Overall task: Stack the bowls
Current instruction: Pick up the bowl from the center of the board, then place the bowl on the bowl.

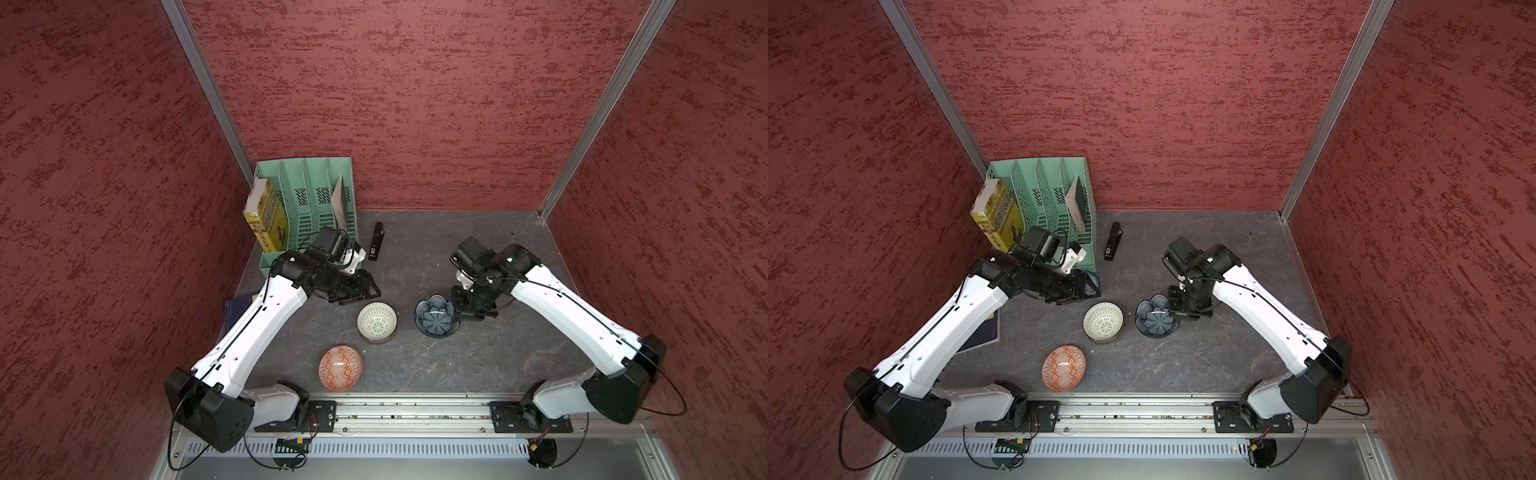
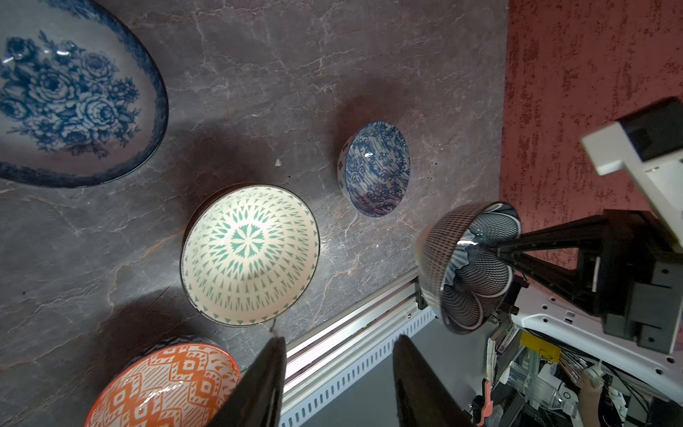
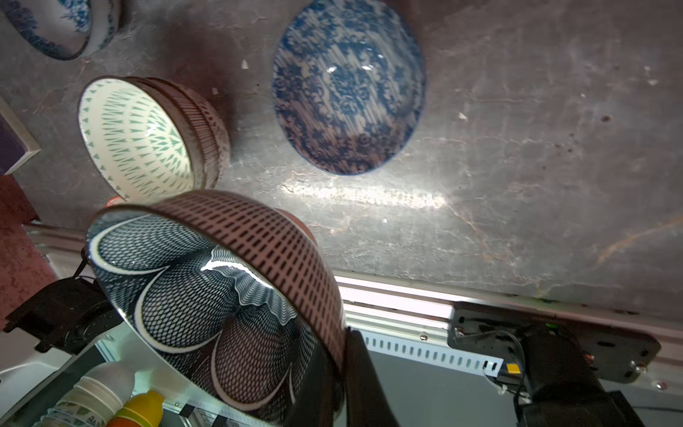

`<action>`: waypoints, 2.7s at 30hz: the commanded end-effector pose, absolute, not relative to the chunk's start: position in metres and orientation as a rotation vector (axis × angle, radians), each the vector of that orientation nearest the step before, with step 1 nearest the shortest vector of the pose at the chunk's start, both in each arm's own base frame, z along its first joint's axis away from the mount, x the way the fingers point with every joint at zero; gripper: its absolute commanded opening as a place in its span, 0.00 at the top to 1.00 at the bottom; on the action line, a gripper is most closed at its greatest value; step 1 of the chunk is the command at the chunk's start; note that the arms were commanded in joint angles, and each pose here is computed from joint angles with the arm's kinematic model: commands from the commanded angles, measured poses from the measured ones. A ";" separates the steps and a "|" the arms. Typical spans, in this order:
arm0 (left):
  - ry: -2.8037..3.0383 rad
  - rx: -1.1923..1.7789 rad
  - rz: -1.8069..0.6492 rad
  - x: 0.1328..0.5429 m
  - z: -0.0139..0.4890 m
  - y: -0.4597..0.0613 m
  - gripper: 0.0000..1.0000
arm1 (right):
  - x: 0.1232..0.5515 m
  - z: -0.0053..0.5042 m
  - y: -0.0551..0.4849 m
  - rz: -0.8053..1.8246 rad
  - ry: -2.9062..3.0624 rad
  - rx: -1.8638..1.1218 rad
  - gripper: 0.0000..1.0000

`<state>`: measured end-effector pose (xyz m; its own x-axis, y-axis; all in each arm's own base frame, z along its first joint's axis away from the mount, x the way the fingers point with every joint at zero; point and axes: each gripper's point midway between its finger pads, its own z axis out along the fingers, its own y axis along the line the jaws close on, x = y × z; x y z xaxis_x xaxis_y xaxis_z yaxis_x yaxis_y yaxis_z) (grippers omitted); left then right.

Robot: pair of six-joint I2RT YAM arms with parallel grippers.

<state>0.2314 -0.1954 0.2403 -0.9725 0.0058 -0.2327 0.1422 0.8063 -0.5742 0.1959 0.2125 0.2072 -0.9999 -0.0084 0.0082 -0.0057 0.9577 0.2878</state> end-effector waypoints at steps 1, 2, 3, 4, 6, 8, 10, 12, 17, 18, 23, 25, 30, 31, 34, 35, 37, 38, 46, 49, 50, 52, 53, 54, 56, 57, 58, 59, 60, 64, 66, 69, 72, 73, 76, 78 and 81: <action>2.789 0.162 -0.938 0.227 0.244 -0.204 0.51 | 0.206 0.222 0.246 -0.579 -3.102 0.142 1.00; 2.795 0.173 -0.938 0.226 0.243 -0.206 0.51 | 0.208 0.221 0.253 -0.594 -3.095 0.158 1.00; 2.801 0.185 -0.935 0.224 0.241 -0.208 0.52 | 0.211 0.222 0.258 -0.606 -3.091 0.169 1.00; 2.809 0.195 -0.933 0.222 0.240 -0.209 0.52 | 0.212 0.221 0.264 -0.609 -3.085 0.183 1.00; 2.822 0.215 -0.928 0.219 0.236 -0.212 0.53 | 0.216 0.219 0.272 -0.615 -3.076 0.199 1.00; 2.836 0.231 -0.919 0.216 0.231 -0.214 0.54 | 0.216 0.218 0.280 -0.627 -3.067 0.222 1.00; 2.844 0.235 -0.909 0.216 0.229 -0.215 0.59 | 0.216 0.217 0.286 -0.633 -3.059 0.241 1.00; 2.852 0.236 -0.898 0.216 0.225 -0.216 0.62 | 0.217 0.216 0.290 -0.632 -3.055 0.254 1.00; 2.893 0.255 -0.842 0.214 0.213 -0.217 0.65 | 0.219 0.216 0.295 -0.639 -3.053 0.267 1.00; 2.898 0.261 -0.836 0.213 0.211 -0.218 0.66 | 0.219 0.216 0.295 -0.639 -3.054 0.265 1.00; 2.922 0.262 -0.784 0.211 0.202 -0.214 0.71 | 0.219 0.217 0.297 -0.647 -3.048 0.274 1.00; 2.926 0.258 -0.775 0.211 0.199 -0.214 0.71 | 0.219 0.217 0.298 -0.649 -3.048 0.277 1.00; 2.938 0.255 -0.728 0.209 0.195 -0.212 0.78 | 0.219 0.215 0.297 -0.639 -3.050 0.278 1.00; 2.937 0.254 -0.724 0.209 0.195 -0.211 0.80 | 0.219 0.215 0.297 -0.640 -3.052 0.277 1.00; 2.938 0.251 -0.715 0.210 0.195 -0.211 0.83 | 0.219 0.214 0.299 -0.642 -3.047 0.278 1.00; 2.940 0.251 -0.716 0.210 0.194 -0.210 0.84 | 0.219 0.215 0.300 -0.647 -3.048 0.279 1.00; 2.945 0.248 -0.711 0.210 0.192 -0.210 0.87 | 0.220 0.216 0.302 -0.654 -3.049 0.279 1.00; 2.947 0.246 -0.709 0.210 0.192 -0.210 0.89 | 0.221 0.216 0.303 -0.657 -3.048 0.280 1.00; 2.962 0.231 -0.658 0.209 0.189 -0.204 1.00 | 0.224 0.215 0.316 -0.683 -3.037 0.299 1.00; 2.962 0.218 -0.619 0.209 0.189 -0.198 1.00 | 0.226 0.214 0.320 -0.687 -3.035 0.303 0.99; 2.958 0.206 -0.608 0.210 0.189 -0.196 1.00 | 0.228 0.214 0.321 -0.685 -3.038 0.308 0.89; 2.958 0.175 -0.597 0.211 0.188 -0.190 1.00 | 0.232 0.215 0.319 -0.657 -3.060 0.321 0.74; 2.959 0.161 -0.595 0.211 0.188 -0.187 1.00 | 0.233 0.216 0.317 -0.637 -3.066 0.340 0.70; 2.960 0.142 -0.593 0.212 0.187 -0.184 1.00 | 0.235 0.218 0.315 -0.623 -3.075 0.360 0.66; 2.965 0.108 -0.591 0.213 0.186 -0.177 1.00 | 0.242 0.224 0.311 -0.608 -3.094 0.379 0.59; 2.964 0.093 -0.594 0.213 0.186 -0.175 1.00 | 0.245 0.227 0.308 -0.604 -3.106 0.376 0.55; 2.959 0.083 -0.596 0.214 0.186 -0.172 1.00 | 0.248 0.230 0.305 -0.607 -3.118 0.375 0.53; 2.959 0.082 -0.596 0.214 0.186 -0.171 1.00 | 0.251 0.232 0.301 -0.607 -3.126 0.366 0.51; 2.957 0.076 -0.595 0.215 0.186 -0.169 1.00 | 0.253 0.234 0.298 -0.607 -3.132 0.356 0.50; 2.947 0.031 -0.615 0.219 0.179 -0.163 1.00 | 0.260 0.236 0.284 -0.600 -3.152 0.317 0.50; 2.950 0.002 -0.633 0.220 0.173 -0.161 1.00 | 0.260 0.236 0.278 -0.605 -3.157 0.299 0.50; 2.954 -0.025 -0.651 0.222 0.164 -0.160 1.00 | 0.259 0.233 0.274 -0.611 -3.157 0.281 0.50; 2.959 -0.048 -0.650 0.223 0.156 -0.157 1.00 | 0.258 0.230 0.272 -0.617 -3.155 0.272 0.50; 2.953 -0.055 -0.653 0.224 0.154 -0.156 1.00 | 0.257 0.229 0.272 -0.619 -3.153 0.270 0.50; 2.940 -0.080 -0.658 0.228 0.151 -0.153 1.00 | 0.256 0.225 0.271 -0.619 -3.147 0.265 0.50; 2.924 -0.090 -0.669 0.231 0.151 -0.153 1.00 | 0.255 0.222 0.271 -0.616 -3.142 0.261 0.50; 2.912 -0.105 -0.683 0.233 0.149 -0.154 1.00 | 0.253 0.220 0.272 -0.629 -3.132 0.261 0.52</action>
